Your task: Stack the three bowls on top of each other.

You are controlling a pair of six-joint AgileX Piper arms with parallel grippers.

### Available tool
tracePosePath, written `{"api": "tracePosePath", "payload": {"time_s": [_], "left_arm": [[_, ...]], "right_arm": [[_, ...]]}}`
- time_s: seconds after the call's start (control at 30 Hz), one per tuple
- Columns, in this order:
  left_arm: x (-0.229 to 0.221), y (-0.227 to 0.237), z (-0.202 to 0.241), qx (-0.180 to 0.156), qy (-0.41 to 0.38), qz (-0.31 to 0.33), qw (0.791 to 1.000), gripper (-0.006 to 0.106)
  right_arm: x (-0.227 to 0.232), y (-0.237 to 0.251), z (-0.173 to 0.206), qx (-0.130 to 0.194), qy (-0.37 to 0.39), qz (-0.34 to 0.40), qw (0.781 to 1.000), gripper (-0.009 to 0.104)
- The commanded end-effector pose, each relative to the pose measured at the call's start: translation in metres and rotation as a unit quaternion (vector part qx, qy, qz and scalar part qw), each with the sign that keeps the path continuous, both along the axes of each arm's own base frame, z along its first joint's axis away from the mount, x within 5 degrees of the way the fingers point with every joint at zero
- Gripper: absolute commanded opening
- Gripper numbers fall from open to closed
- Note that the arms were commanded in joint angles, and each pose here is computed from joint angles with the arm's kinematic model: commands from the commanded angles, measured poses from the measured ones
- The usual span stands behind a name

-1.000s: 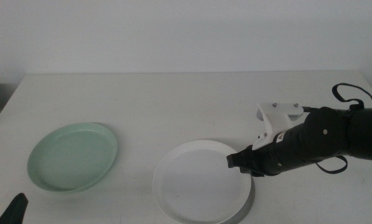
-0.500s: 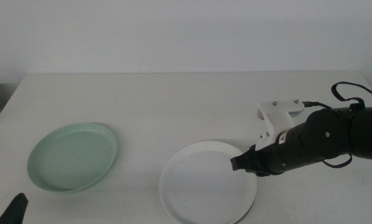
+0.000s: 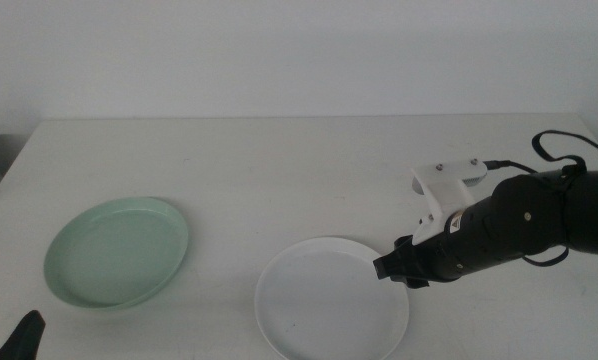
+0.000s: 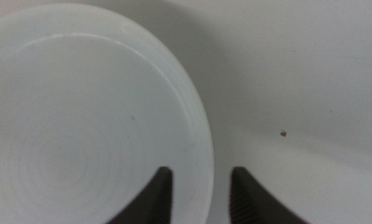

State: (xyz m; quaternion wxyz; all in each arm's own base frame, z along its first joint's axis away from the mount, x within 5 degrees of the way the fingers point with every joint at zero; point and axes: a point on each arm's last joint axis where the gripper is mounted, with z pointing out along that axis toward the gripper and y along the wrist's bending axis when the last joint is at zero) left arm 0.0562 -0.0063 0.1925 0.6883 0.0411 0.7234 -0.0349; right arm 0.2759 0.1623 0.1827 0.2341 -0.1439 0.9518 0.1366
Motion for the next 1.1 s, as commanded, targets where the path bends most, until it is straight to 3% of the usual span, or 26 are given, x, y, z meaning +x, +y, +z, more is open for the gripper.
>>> {"api": "tracePosePath", "payload": {"time_s": [0.0, 0.2, 0.57, 0.7, 0.83, 1.07], "left_arm": [[-0.001, 0.001, 0.010, -0.015, -0.049, 0.003, 0.999, 0.092], [-0.001, 0.001, 0.010, -0.015, -0.049, 0.003, 0.999, 0.092], [-0.001, 0.001, 0.010, -0.015, -0.049, 0.003, 0.999, 0.092], [-0.001, 0.001, 0.010, -0.015, -0.049, 0.003, 0.999, 0.092], [-0.001, 0.001, 0.010, -0.015, -0.049, 0.003, 0.999, 0.092], [-0.001, 0.001, 0.010, -0.015, -0.049, 0.003, 0.999, 0.092]], "right_arm": [[0.005, 0.000, 0.032, 0.013, -0.056, 0.013, 0.998, 0.037], [-0.008, -0.007, 0.093, 0.009, -0.108, 0.048, 0.993, 0.051], [-0.111, -0.061, 0.205, 0.047, -0.259, 0.094, 0.960, 0.051], [-0.157, -0.083, 0.216, 0.044, -0.298, 0.128, 0.945, 0.051], [-0.194, -0.096, 0.219, 0.067, -0.327, 0.165, 0.928, 0.051], [-0.213, -0.107, 0.218, 0.069, -0.354, 0.163, 0.918, 0.051]]}}
